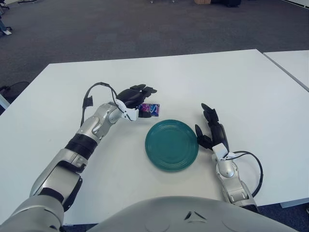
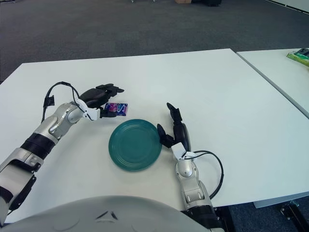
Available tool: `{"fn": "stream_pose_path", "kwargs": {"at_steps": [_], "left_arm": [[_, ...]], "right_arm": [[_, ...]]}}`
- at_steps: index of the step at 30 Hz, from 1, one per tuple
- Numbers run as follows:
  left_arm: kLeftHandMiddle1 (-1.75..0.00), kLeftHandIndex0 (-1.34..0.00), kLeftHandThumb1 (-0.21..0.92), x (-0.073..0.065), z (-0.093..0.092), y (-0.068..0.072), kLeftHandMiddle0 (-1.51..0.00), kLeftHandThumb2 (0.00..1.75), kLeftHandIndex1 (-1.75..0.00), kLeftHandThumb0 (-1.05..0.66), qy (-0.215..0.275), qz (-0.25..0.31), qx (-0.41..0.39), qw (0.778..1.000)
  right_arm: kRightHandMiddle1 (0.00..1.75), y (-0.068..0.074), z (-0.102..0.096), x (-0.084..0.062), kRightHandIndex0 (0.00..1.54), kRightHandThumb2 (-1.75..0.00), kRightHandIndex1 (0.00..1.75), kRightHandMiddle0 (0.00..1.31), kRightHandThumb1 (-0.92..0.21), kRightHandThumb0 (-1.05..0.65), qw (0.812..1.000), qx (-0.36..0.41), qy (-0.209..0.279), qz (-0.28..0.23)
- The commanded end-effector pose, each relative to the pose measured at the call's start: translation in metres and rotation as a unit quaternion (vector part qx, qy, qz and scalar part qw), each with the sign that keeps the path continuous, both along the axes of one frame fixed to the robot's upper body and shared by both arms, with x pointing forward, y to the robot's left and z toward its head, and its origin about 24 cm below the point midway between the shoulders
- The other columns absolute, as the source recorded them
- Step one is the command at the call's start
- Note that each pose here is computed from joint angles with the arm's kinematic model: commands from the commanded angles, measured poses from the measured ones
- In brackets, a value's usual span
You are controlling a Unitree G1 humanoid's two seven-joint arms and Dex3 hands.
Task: Put the gum into the plate.
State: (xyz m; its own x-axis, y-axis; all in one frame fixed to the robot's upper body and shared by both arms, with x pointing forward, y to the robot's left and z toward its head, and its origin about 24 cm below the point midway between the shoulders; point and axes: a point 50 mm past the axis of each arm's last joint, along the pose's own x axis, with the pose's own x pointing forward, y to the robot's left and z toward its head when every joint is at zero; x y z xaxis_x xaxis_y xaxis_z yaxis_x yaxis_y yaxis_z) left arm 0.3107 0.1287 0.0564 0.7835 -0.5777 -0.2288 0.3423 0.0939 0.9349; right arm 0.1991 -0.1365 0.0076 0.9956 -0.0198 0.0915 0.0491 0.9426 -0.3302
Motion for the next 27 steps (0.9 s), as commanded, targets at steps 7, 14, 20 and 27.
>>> {"fn": "stream_pose_path", "kwargs": {"at_steps": [7, 14, 20, 27], "left_arm": [[-0.01, -0.01, 0.92, 0.010, -0.008, -0.006, -0.20, 0.37, -0.70, -1.01, 0.008, 0.002, 0.028, 1.000], [-0.02, -0.04, 0.92, 0.016, -0.014, -0.008, -0.24, 0.43, -0.75, -1.03, 0.026, 0.008, 0.031, 0.999], [-0.02, -0.06, 0.92, 0.019, -0.017, -0.009, -0.26, 0.48, -0.79, -1.05, 0.036, 0.015, 0.029, 0.999], [-0.03, -0.07, 0.92, 0.021, -0.023, -0.010, -0.28, 0.50, -0.80, -1.05, 0.048, 0.025, 0.036, 0.998]], "right_arm": [[0.53, 0.003, -0.013, -0.008, 0.31, -0.79, 0.00, 0.00, -0.92, -0.76, 0.999, 0.007, 0.033, -0.002], [0.53, 0.004, -0.013, -0.009, 0.31, -0.80, 0.00, 0.00, -0.92, -0.77, 0.999, 0.003, 0.035, -0.001], [0.55, 0.005, -0.013, -0.010, 0.31, -0.80, 0.00, 0.00, -0.92, -0.75, 0.999, 0.004, 0.038, -0.002], [0.59, 0.007, -0.013, -0.009, 0.32, -0.81, 0.01, 0.00, -0.92, -0.75, 0.999, 0.003, 0.040, -0.003]]}}
